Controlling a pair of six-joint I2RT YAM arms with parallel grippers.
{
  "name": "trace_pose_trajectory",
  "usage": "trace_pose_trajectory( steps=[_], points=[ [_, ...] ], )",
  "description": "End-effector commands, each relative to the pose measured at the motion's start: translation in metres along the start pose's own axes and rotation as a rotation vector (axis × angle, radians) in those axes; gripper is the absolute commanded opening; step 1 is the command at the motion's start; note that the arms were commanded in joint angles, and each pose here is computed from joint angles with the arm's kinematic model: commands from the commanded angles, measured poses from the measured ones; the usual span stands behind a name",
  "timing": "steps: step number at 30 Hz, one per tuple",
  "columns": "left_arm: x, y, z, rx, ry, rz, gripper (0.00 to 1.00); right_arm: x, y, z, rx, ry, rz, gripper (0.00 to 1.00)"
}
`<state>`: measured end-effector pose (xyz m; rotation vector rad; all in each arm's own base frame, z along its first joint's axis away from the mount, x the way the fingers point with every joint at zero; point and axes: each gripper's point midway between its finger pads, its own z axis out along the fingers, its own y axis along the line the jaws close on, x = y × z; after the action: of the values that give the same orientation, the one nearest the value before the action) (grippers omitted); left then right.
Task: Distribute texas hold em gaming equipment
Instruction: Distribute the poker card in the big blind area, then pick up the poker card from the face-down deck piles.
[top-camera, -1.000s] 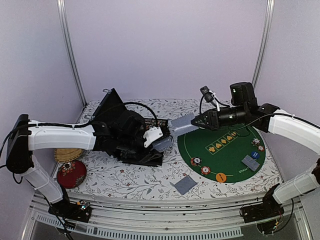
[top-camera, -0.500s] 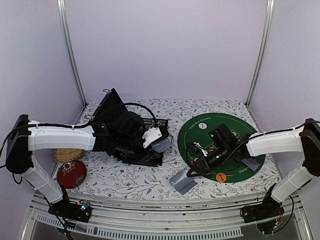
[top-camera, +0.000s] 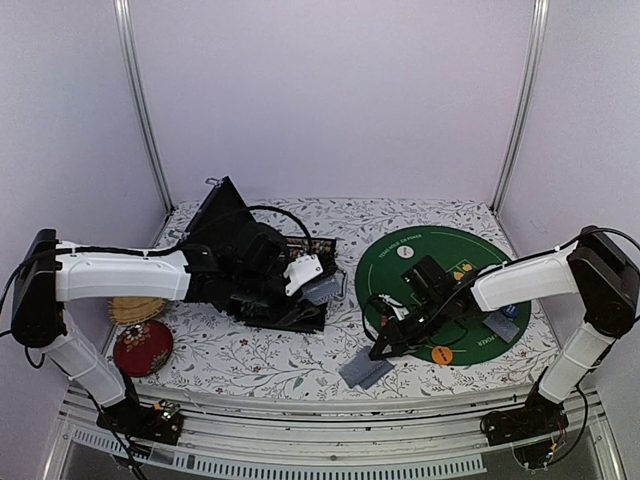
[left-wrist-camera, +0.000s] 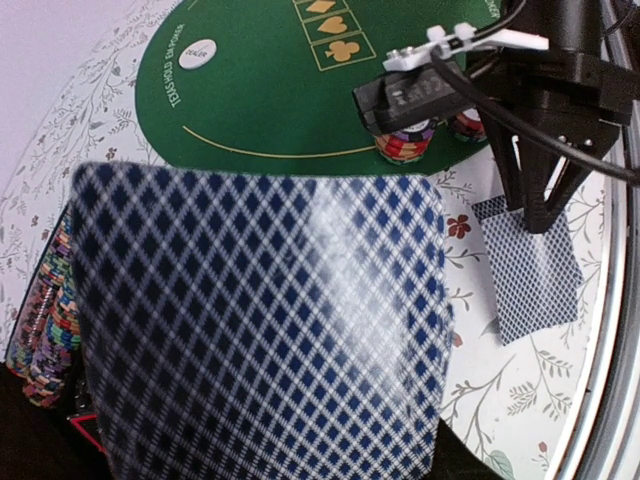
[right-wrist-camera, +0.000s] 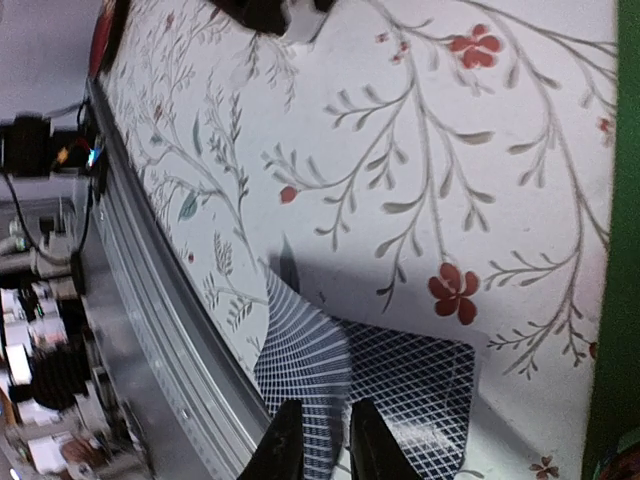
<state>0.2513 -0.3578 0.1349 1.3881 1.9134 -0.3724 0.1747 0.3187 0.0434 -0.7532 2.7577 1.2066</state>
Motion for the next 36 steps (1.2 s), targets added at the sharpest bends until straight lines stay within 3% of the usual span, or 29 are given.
trace_pose_trajectory(
  steps=[1, 3, 6, 9, 13, 17, 26, 36],
  points=[
    [-0.001, 0.008, -0.008, -0.015, -0.015, -0.014, 0.52, -0.010, -0.010, -0.013, 0.133, -0.032, -0.008, 0.30],
    [-0.002, 0.007, -0.008, -0.013, -0.015, -0.012, 0.52, -0.019, -0.009, -0.026, 0.188, -0.071, -0.034, 0.46],
    [-0.003, 0.007, -0.008, -0.010, -0.019, -0.008, 0.52, -0.042, 0.009, -0.050, 0.211, -0.160, -0.114, 0.57],
    [-0.006, 0.006, -0.008, -0.004, -0.029, -0.004, 0.52, -0.071, 0.055, -0.073, 0.079, -0.274, -0.233, 0.69],
    [-0.010, 0.007, -0.009, -0.002, -0.038, -0.003, 0.52, -0.102, 0.111, -0.092, -0.192, -0.390, -0.355, 0.77],
    [-0.011, 0.006, -0.012, 0.003, -0.045, -0.004, 0.52, -0.128, 0.123, -0.084, -0.269, -0.409, -0.377, 0.79],
    [-0.010, 0.004, -0.013, 0.008, -0.047, -0.005, 0.52, -0.162, 0.120, -0.056, -0.314, -0.407, -0.365, 0.76],
    [-0.008, 0.004, -0.011, 0.010, -0.039, -0.001, 0.52, -0.158, 0.100, -0.062, -0.190, -0.430, -0.342, 0.42]
  ],
)
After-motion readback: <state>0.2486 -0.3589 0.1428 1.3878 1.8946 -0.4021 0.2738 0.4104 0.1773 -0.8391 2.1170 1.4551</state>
